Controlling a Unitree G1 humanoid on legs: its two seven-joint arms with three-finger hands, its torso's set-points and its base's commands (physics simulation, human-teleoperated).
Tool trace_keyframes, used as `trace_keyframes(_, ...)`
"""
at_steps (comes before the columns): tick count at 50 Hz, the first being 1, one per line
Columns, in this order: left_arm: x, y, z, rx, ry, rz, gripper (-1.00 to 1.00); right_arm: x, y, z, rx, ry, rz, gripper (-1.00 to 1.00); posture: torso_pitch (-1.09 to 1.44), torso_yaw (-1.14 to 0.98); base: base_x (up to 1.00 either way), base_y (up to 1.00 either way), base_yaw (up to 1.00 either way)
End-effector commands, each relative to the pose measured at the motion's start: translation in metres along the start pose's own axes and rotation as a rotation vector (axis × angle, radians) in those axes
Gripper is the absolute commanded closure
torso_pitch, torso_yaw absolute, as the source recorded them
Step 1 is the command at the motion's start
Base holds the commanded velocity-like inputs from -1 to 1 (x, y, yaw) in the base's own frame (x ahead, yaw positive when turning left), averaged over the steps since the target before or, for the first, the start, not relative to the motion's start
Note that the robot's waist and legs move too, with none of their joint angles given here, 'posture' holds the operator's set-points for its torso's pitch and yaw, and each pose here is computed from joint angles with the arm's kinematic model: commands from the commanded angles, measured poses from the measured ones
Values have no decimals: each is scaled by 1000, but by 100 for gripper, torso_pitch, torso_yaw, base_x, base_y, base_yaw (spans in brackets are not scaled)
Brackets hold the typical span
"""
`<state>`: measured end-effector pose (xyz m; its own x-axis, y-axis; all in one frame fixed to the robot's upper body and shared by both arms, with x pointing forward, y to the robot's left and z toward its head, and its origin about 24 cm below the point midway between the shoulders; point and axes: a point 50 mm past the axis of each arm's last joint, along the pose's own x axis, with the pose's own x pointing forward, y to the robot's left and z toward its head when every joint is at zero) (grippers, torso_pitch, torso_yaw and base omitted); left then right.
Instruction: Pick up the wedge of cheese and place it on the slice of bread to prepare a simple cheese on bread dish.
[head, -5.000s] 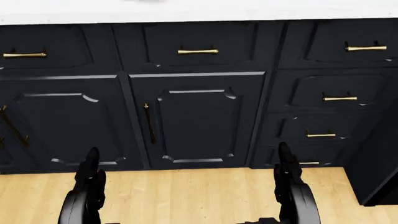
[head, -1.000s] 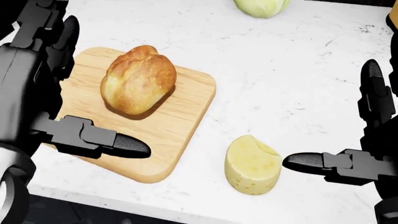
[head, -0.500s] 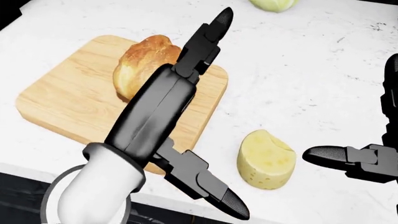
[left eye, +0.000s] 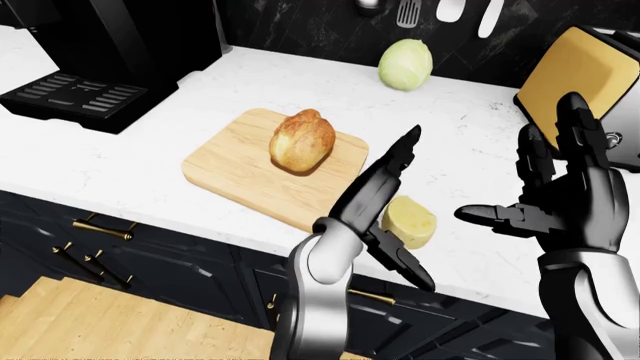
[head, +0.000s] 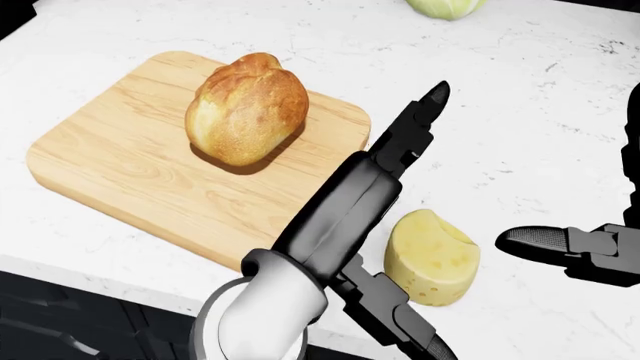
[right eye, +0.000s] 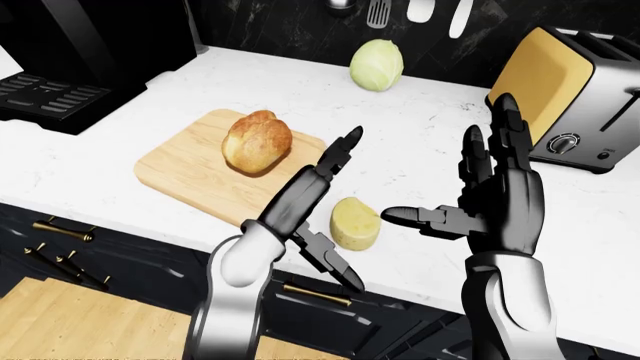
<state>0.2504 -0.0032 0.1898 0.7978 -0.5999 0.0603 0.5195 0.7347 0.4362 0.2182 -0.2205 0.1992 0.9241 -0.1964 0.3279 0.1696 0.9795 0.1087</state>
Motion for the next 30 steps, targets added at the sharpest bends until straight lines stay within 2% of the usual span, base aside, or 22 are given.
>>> trace_keyframes(1,-2,-4,22,17,-114,-4,-100,-1,2,13,-6,-77,11,-100,0,0,0,0,0)
trace_keyframes(4,0,-13,14,22,-98,-23,-100,-2,1,11,-7,-73,12,-100,0,0,0,0,0)
trace_keyframes(10,6,-9,5,18,-64,-11,-100,-2,1,9,-6,-70,9,-100,0,0,0,0,0)
trace_keyframes(20,13,-11,-3,0,-32,-40,-98,-2,1,8,-10,-70,5,-100,0,0,0,0,0)
trace_keyframes(25,16,-11,-7,-2,-16,-41,-51,-2,1,7,-10,-68,4,-100,0,0,0,0,0)
trace_keyframes(30,19,-10,-12,-4,-4,-38,-26,-2,1,7,-9,-69,4,-100,0,0,0,0,0)
